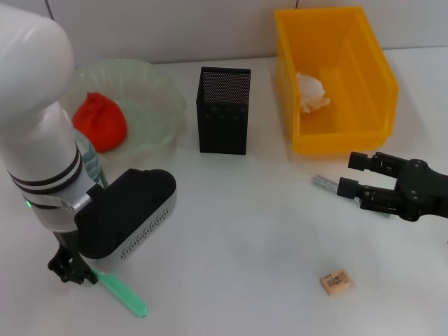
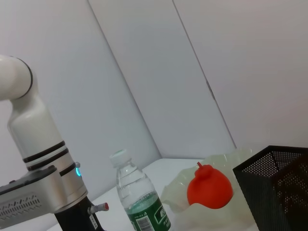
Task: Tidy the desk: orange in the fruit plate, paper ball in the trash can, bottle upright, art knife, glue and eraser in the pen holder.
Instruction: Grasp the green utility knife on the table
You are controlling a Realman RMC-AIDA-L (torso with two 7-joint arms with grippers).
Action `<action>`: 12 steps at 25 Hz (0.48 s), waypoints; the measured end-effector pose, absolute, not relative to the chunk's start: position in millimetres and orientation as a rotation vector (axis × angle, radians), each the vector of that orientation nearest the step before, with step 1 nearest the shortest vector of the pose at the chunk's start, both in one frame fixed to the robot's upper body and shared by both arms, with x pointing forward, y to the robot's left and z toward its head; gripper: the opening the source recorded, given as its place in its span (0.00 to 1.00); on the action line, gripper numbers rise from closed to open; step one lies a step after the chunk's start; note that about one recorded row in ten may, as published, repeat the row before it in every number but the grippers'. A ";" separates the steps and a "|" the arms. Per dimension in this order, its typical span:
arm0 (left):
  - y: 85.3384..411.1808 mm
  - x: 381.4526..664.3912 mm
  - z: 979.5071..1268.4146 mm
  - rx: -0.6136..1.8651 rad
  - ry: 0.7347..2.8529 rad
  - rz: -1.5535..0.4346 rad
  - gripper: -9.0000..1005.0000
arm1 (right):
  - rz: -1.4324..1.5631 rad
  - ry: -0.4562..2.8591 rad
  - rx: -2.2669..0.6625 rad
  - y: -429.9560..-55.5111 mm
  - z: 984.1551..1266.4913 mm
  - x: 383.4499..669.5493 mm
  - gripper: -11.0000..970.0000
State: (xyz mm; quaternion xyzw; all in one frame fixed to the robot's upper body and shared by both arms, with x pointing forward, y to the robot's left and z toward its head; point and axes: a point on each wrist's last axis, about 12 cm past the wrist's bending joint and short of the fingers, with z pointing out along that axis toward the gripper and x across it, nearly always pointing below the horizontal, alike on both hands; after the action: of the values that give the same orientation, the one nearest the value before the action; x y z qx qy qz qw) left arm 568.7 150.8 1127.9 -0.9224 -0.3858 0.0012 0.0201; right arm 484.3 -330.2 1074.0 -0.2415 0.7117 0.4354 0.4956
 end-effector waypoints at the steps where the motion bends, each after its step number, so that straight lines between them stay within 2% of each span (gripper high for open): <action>1: 150.8 568.6 1127.9 -2.860 -1.198 0.004 0.26 | 1.056 1.724 -0.585 -330.1 1074.0 484.3 0.74; 12: 153.0 567.3 1124.4 -2.845 -1.159 -0.018 0.22 | 1.058 1.723 -0.586 -329.9 1074.0 484.1 0.74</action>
State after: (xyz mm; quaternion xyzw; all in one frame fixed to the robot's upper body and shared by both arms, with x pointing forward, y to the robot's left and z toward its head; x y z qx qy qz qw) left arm 567.3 153.0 1124.4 -0.9255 -0.3771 -0.0058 0.0347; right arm 484.1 -329.9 1074.0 -0.2417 0.7111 0.4364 0.4955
